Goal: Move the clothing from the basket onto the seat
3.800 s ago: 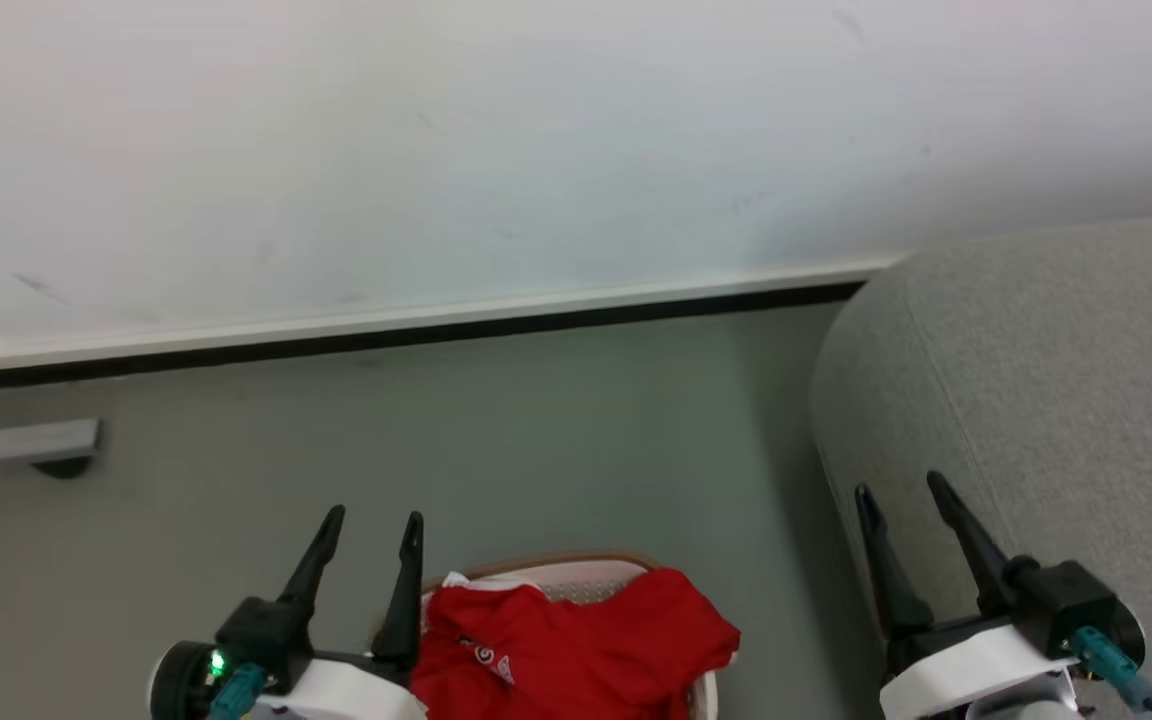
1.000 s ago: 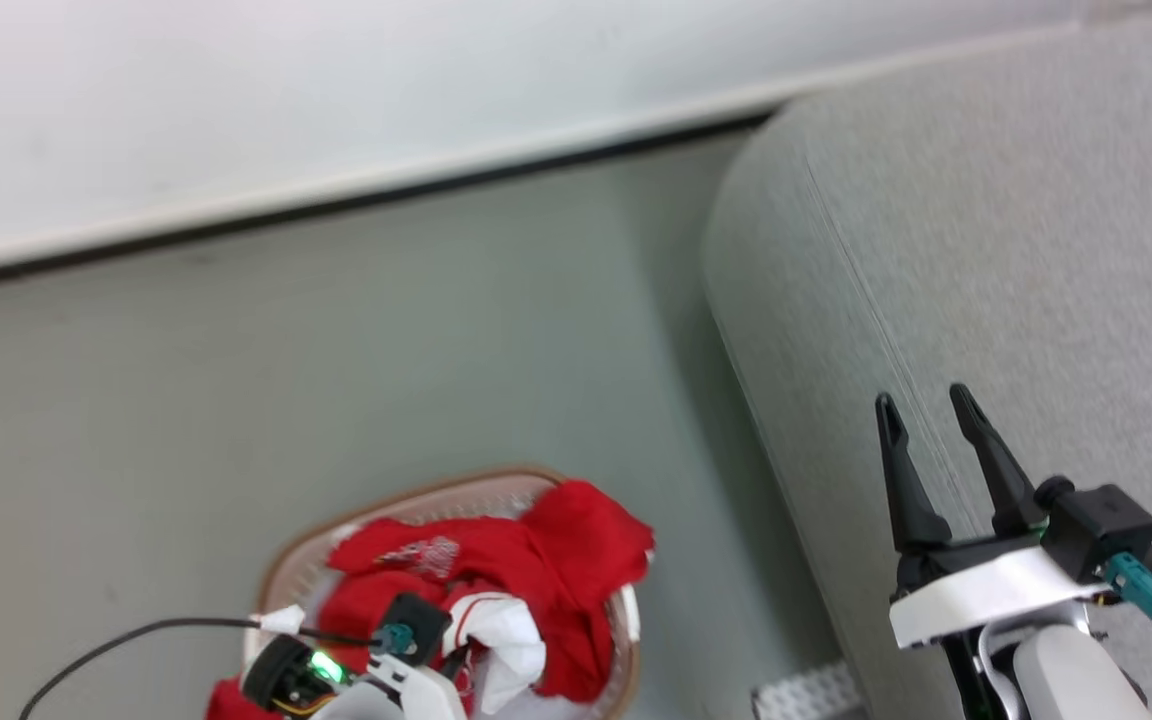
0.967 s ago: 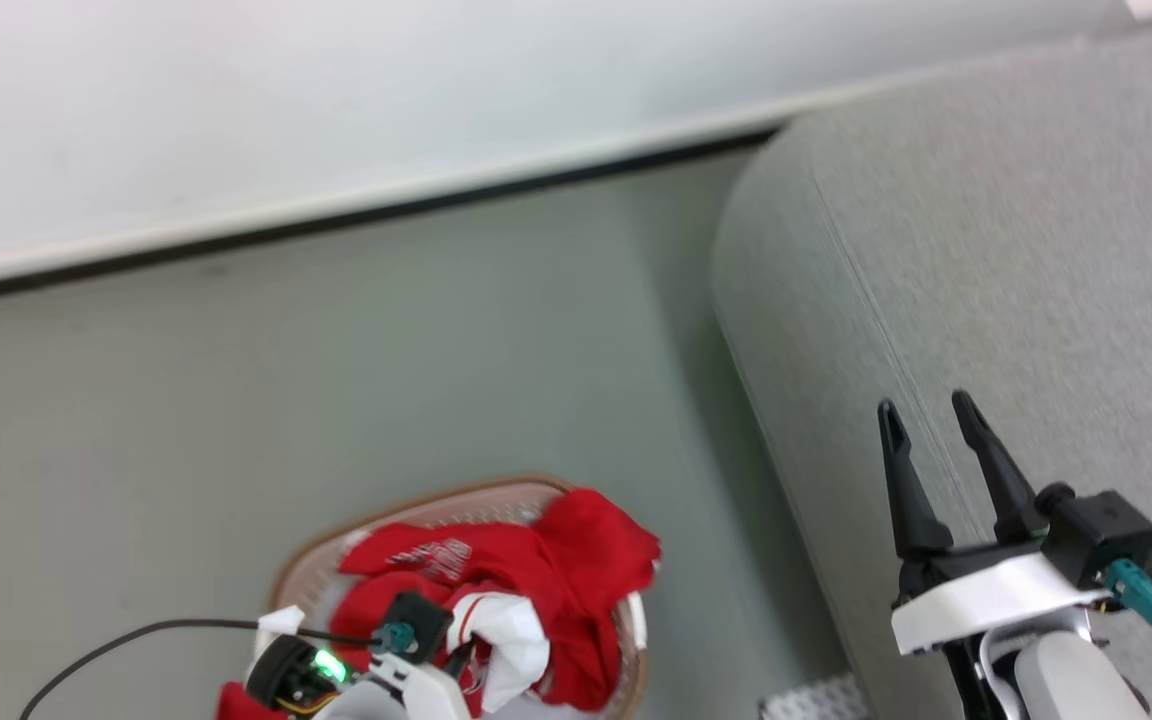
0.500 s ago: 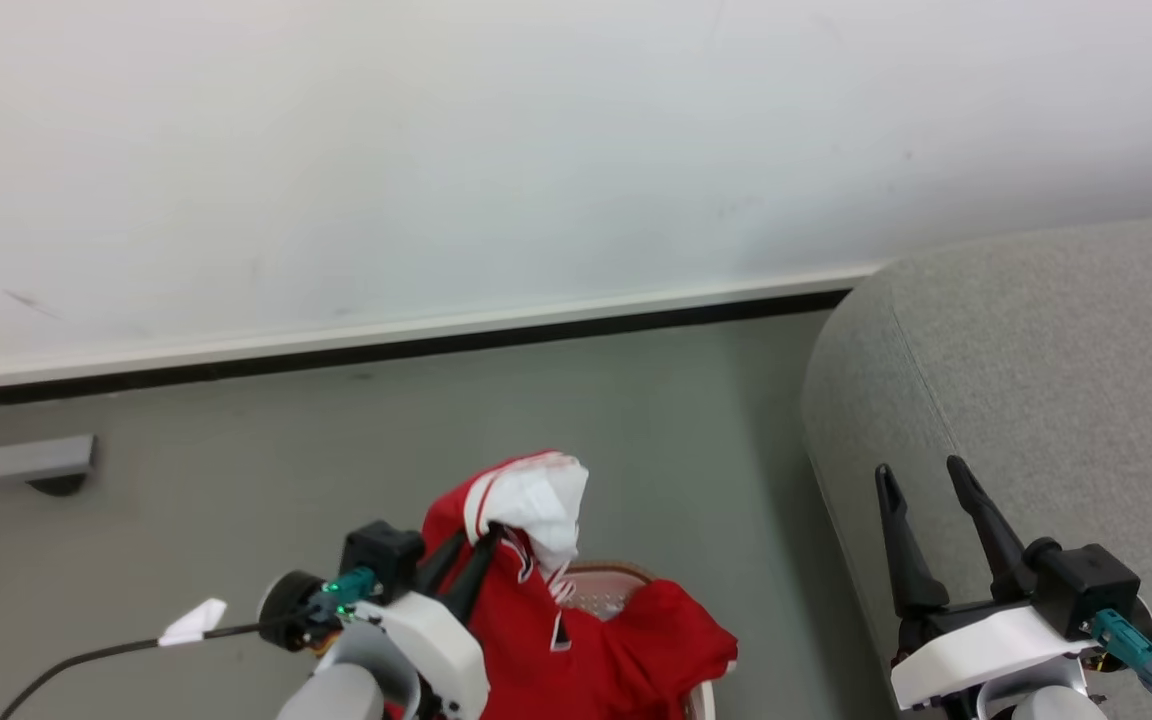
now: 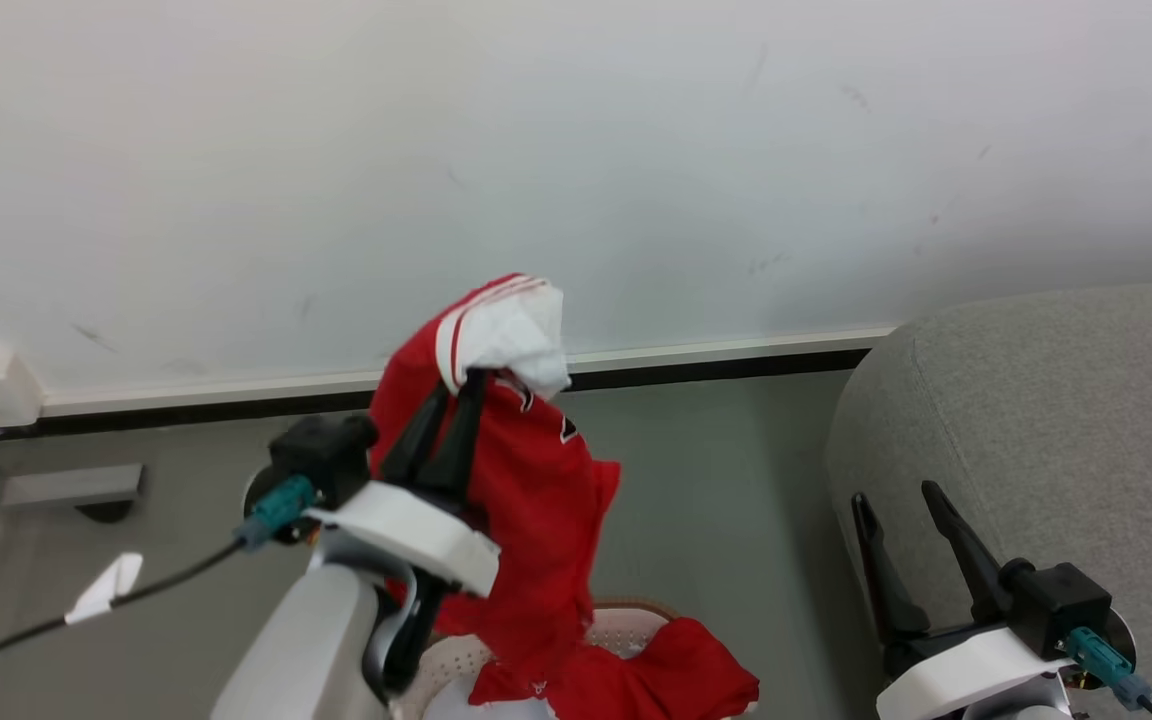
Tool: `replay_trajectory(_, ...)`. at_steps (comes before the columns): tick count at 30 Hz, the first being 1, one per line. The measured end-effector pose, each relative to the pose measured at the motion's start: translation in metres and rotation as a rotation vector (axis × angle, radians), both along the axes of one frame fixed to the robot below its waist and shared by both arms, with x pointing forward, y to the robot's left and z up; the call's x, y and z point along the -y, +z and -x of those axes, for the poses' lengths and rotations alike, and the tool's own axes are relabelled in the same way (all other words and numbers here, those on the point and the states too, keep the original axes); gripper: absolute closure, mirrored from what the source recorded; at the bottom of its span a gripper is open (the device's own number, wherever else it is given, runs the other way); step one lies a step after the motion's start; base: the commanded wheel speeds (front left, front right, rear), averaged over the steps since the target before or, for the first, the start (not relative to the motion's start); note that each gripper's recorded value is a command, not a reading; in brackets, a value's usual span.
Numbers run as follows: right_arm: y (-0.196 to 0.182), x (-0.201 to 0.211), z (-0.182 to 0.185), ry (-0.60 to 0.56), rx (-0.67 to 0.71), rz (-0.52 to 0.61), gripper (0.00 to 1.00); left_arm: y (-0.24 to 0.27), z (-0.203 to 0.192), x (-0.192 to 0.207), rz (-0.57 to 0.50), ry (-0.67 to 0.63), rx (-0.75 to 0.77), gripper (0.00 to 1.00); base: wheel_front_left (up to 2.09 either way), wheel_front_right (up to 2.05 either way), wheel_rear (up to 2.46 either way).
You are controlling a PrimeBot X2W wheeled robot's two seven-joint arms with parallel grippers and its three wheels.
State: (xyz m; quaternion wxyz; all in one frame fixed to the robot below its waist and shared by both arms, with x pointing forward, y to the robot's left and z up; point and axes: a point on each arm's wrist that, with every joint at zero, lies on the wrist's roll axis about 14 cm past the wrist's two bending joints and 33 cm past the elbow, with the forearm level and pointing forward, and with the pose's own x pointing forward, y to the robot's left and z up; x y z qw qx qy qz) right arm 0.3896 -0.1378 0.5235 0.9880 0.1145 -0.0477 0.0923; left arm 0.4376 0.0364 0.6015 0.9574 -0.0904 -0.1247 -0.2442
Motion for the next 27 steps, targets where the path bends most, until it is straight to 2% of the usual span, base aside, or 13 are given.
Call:
replay_trajectory(9,0.000,-0.010,0.003,0.031,0.001,0.003,0.00,0.051,-0.008,0.010,0.027,-0.025,0.110,1.00,0.00,0.00,0.00)
replay_trajectory(18,-0.001,-0.014,0.003,0.045,-0.005,-0.003,0.00,0.051,-0.008,0.015,0.022,-0.041,0.115,1.00,0.00,0.00,0.00)
replay_trajectory(27,0.011,-0.043,0.003,0.164,0.031,0.024,0.00,0.053,0.002,0.018,0.013,-0.059,0.129,1.00,0.00,0.00,0.00)
